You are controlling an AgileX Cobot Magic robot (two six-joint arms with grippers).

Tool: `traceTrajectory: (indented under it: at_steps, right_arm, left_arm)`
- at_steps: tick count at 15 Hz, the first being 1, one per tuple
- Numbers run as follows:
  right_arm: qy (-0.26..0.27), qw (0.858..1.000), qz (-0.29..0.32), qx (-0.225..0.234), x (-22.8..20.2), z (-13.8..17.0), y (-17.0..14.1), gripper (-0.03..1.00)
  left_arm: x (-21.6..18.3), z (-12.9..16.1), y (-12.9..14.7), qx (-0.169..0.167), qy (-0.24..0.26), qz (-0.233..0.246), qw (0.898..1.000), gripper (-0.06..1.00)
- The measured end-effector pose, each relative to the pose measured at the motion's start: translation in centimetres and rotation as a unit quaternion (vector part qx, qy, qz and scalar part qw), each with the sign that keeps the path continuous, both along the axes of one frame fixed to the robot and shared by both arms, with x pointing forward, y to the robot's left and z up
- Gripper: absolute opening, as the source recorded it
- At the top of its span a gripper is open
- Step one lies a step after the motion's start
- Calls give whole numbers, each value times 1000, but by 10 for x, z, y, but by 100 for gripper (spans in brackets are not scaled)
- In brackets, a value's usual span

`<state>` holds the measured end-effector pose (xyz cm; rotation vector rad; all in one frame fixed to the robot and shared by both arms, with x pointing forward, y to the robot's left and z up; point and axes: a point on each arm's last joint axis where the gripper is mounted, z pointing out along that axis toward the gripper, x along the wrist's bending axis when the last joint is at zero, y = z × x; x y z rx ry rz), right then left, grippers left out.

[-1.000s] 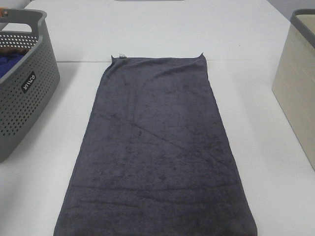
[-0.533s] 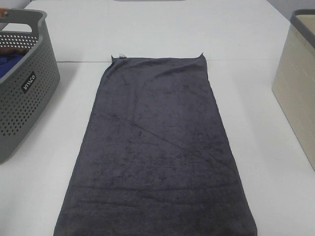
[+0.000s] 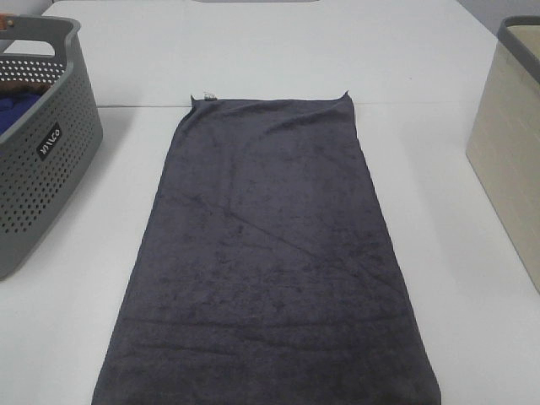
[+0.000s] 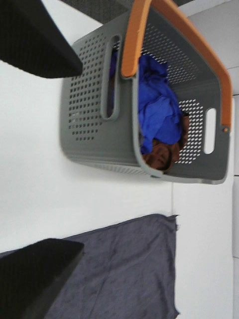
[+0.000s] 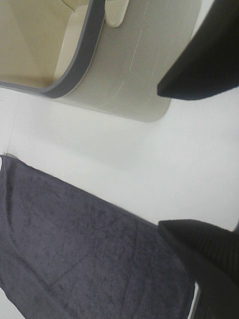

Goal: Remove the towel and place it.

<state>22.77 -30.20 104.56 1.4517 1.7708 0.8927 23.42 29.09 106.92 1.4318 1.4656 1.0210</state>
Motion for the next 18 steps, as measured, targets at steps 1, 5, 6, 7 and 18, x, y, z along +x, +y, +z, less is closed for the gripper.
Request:
traceTrajectory:
  at_steps: [1, 5, 6, 7, 18]
  right_arm:
    - [0, 1000, 2, -3, 0, 0, 0, 67]
    - [-4, 1000, 4, -5, 1, 0, 0, 67]
    - [-1, 1000, 4, -5, 1, -1, 0, 67]
    - [-1, 1000, 4, -5, 1, -1, 0, 67]
    - [0, 993, -114, -5, 1, -2, 3, 67]
  left_arm:
    - [-2, -5, -1, 7, 29, -11, 999, 82]
    - [-1, -11, -2, 17, 48, -22, 998, 82]
    - [-1, -12, -2, 9, 49, -19, 999, 82]
    - [-1, -12, -2, -1, 49, -15, 999, 82]
    - [-1, -12, 0, -1, 50, -8, 999, 82]
